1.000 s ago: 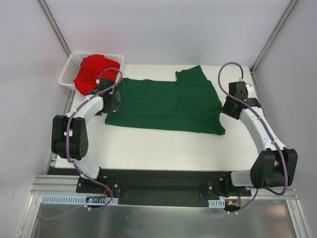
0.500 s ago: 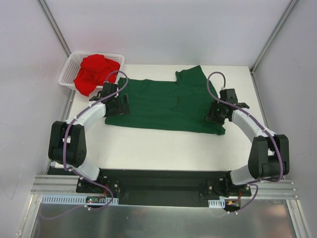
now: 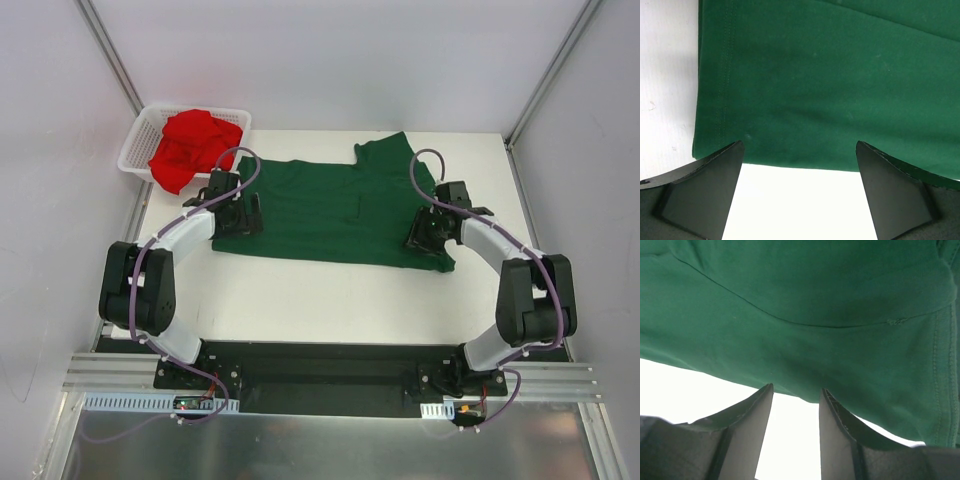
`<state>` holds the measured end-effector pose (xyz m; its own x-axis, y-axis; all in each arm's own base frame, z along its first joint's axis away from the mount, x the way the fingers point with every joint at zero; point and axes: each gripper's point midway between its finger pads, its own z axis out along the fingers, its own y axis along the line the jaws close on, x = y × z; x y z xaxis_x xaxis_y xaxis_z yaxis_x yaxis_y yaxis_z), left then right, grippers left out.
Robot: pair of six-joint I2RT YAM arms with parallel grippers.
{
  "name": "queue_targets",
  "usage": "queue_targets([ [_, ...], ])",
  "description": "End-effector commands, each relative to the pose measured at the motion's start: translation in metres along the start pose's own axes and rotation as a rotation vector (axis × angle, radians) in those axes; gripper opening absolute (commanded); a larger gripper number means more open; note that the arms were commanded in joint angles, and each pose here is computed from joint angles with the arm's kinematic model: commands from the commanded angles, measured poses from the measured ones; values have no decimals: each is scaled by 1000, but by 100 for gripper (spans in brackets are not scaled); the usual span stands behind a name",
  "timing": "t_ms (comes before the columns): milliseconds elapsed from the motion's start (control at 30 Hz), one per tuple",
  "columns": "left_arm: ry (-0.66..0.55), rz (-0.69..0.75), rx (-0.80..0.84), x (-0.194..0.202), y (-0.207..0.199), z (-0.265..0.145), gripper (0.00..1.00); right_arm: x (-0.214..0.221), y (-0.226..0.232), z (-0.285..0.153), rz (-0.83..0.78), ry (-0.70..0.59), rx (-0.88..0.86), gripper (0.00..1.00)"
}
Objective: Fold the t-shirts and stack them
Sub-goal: Fold the flattened tshirt in 1/3 of the way
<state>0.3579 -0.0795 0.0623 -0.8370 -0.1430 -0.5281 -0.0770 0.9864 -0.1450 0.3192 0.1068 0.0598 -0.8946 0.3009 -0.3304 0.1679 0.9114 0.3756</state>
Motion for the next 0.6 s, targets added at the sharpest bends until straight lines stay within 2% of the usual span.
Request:
queue_targets([
  [0,-1,-8,-2,2,-1,3,95,5,-5,8,13,21,33,45],
  [200,3,-5,-8,3,0,4,95,8,-7,13,24,47,43,45],
  [567,18,0,-45,7,7,10,95,8,-29,6,5,77,187,45],
])
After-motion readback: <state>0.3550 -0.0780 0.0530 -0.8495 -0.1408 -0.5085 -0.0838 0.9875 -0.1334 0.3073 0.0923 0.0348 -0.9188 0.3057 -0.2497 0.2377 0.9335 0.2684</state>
